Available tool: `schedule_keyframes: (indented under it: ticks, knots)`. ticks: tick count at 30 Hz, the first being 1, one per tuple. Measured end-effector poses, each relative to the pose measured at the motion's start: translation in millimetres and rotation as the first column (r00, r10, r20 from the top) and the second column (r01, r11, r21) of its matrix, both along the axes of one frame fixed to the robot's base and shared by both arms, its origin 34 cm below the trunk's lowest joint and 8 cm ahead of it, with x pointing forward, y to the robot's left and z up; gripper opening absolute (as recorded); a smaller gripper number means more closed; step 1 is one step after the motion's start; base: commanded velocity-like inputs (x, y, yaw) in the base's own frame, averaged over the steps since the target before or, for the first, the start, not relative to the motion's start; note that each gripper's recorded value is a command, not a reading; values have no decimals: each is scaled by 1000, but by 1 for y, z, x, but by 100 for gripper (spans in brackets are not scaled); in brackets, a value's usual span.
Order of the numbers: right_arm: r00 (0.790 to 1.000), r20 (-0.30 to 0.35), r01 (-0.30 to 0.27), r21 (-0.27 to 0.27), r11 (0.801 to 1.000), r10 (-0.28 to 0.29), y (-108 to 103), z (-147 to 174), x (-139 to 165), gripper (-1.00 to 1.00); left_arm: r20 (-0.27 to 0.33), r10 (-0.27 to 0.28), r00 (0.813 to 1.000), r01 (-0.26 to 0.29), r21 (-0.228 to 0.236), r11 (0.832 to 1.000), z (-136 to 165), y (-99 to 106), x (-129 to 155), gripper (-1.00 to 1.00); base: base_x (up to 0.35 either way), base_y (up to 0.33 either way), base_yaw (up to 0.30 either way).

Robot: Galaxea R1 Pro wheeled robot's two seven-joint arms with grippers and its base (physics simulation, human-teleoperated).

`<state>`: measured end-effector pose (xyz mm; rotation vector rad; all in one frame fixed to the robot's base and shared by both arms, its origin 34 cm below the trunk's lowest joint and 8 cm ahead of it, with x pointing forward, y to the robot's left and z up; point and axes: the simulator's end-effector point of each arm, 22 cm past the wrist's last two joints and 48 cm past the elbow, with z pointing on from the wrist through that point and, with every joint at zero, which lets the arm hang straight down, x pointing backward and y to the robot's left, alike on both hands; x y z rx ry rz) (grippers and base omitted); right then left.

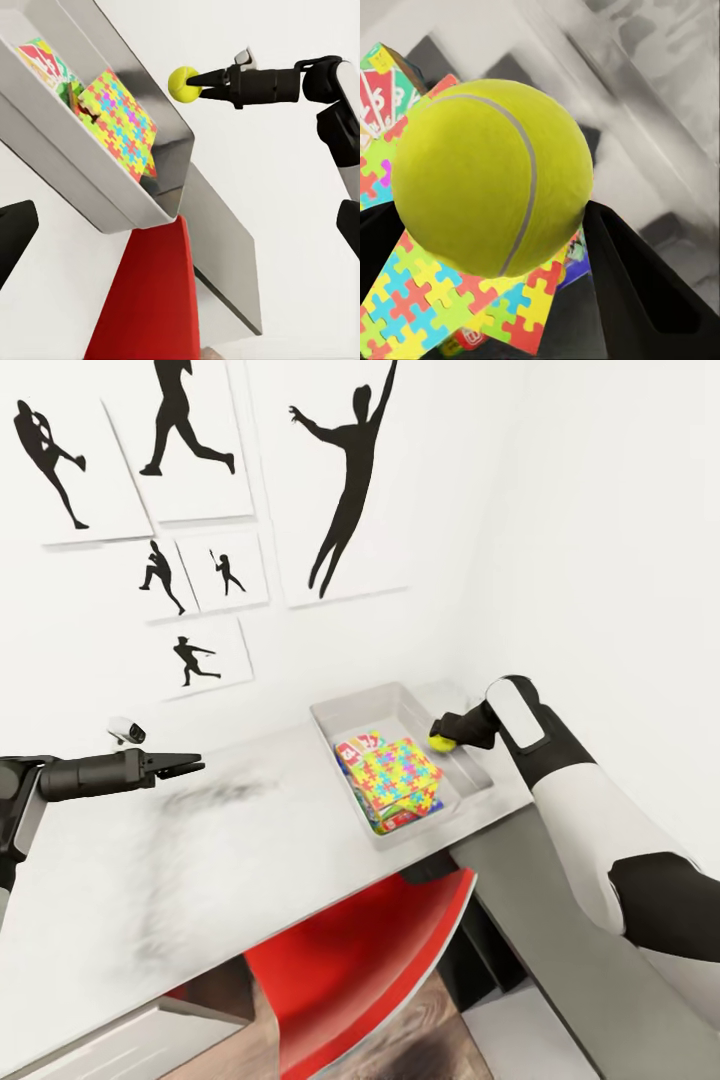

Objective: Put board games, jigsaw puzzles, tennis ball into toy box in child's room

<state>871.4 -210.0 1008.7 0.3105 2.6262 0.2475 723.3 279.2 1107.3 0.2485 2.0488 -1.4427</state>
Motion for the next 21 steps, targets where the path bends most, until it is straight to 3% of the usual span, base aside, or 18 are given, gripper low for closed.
schedule_keyframes:
  ticks: [10,21]
  knots:
    - [1000,1,-4,0,1000,4,0,5,-3,-100,14,6,1000,-6,-1,1000,8,2,0,100,-54,76,-182]
    - [1000,-7,-10,-1,1000,10,0,5,-5,-100,15,7,1000,-7,-2,1000,9,2,-1,100,-45,73,-19]
